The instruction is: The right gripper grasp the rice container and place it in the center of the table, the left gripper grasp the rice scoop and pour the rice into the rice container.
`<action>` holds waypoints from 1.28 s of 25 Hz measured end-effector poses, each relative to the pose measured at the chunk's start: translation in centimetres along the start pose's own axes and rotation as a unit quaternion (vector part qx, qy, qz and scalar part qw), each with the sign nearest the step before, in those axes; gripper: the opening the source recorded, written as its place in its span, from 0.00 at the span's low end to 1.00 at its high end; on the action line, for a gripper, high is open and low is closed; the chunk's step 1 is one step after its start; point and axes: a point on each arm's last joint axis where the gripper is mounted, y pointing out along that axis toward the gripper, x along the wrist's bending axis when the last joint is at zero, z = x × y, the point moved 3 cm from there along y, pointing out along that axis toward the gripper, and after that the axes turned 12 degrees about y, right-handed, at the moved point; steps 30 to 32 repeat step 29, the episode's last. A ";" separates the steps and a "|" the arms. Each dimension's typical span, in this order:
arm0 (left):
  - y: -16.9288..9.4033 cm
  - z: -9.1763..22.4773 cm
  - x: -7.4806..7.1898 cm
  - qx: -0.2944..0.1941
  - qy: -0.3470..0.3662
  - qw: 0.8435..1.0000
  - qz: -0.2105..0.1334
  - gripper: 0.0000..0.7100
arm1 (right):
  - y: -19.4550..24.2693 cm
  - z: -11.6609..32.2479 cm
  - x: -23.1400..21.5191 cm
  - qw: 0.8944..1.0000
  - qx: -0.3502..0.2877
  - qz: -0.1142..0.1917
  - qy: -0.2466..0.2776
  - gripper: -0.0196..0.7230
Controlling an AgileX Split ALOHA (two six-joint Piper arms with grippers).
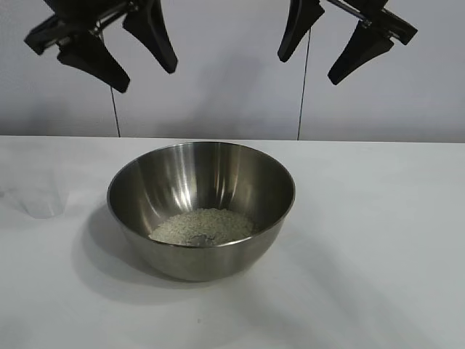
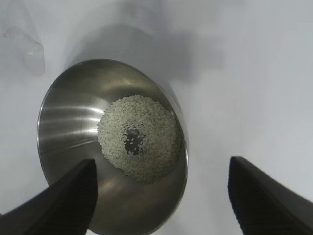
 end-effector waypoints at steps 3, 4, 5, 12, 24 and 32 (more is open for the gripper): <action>0.1 -0.1 0.0 -0.004 -0.003 1.000 0.003 0.67 | 0.0 0.0 0.0 1.000 0.000 0.000 0.000 0.72; 0.0 -0.4 -0.1 -0.008 -0.002 1.000 0.003 0.67 | 0.0 0.0 0.0 1.000 0.000 0.000 0.000 0.72; -0.2 -0.5 -0.1 -0.012 -0.001 1.000 0.003 0.67 | 0.0 0.0 0.0 1.000 0.000 0.000 0.000 0.72; -0.4 -0.9 -0.3 -0.020 0.000 1.000 0.006 0.67 | 0.0 0.0 0.0 1.000 0.000 0.000 0.000 0.72; -0.4 -0.9 -0.3 -0.020 0.000 1.000 0.006 0.67 | 0.0 -0.7 0.1 1.000 -0.029 -0.005 0.000 0.72; -0.4 -1.0 -0.3 -0.022 0.000 1.000 0.005 0.67 | -0.1 -1.8 0.3 0.997 -0.076 -0.013 0.000 0.72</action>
